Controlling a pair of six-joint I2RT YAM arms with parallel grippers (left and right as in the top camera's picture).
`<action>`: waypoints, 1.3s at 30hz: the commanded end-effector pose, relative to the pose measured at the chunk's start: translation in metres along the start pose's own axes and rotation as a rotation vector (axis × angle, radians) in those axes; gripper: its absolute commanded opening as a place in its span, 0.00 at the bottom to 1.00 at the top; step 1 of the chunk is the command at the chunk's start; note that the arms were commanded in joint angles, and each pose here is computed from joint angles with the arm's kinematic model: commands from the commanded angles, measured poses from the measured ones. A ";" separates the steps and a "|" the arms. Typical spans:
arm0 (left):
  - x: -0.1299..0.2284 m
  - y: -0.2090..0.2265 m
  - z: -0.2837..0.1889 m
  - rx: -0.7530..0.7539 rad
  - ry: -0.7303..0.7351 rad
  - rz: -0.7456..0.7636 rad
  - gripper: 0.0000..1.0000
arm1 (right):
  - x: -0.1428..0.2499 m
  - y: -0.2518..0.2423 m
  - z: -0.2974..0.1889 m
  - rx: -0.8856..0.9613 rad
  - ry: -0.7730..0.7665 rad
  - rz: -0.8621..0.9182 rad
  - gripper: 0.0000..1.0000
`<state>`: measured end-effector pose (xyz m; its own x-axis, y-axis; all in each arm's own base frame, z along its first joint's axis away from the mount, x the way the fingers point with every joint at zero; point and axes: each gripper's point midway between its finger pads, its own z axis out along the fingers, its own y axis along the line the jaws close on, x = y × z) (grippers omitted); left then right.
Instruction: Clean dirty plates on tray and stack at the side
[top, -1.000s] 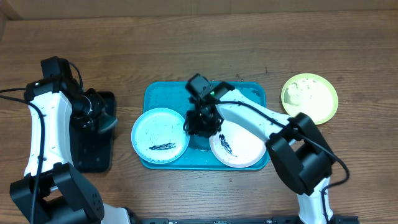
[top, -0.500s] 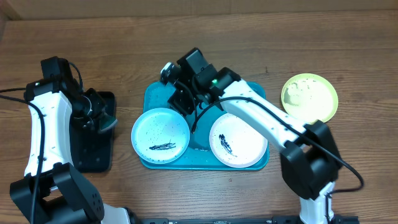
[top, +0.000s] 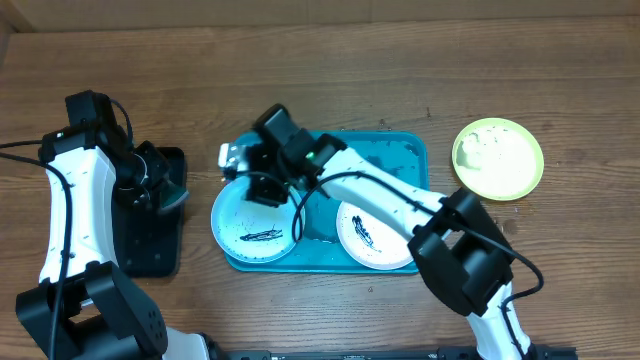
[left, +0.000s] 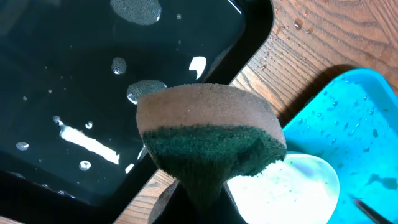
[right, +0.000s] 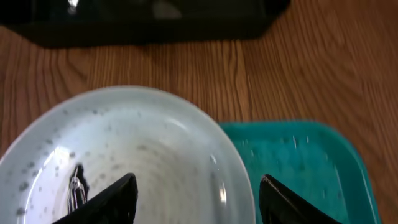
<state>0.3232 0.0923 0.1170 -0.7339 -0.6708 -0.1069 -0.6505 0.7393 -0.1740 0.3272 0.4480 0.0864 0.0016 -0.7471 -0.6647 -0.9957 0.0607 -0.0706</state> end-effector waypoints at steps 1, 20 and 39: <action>0.002 -0.004 -0.002 0.011 -0.006 0.043 0.04 | 0.002 0.001 0.018 -0.007 -0.019 -0.047 0.63; 0.002 -0.004 -0.002 0.012 -0.006 0.043 0.04 | 0.045 -0.026 0.052 0.122 0.096 0.061 0.28; 0.002 -0.005 -0.002 0.015 -0.004 0.043 0.04 | -0.001 -0.076 -0.047 0.390 -0.020 0.485 0.43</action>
<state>0.3232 0.0923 0.1170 -0.7427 -0.6606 -0.1093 -0.6403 0.7485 -0.1725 0.3897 0.4069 0.0370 -0.5216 -0.6368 -0.5678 -0.7850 0.6189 0.0270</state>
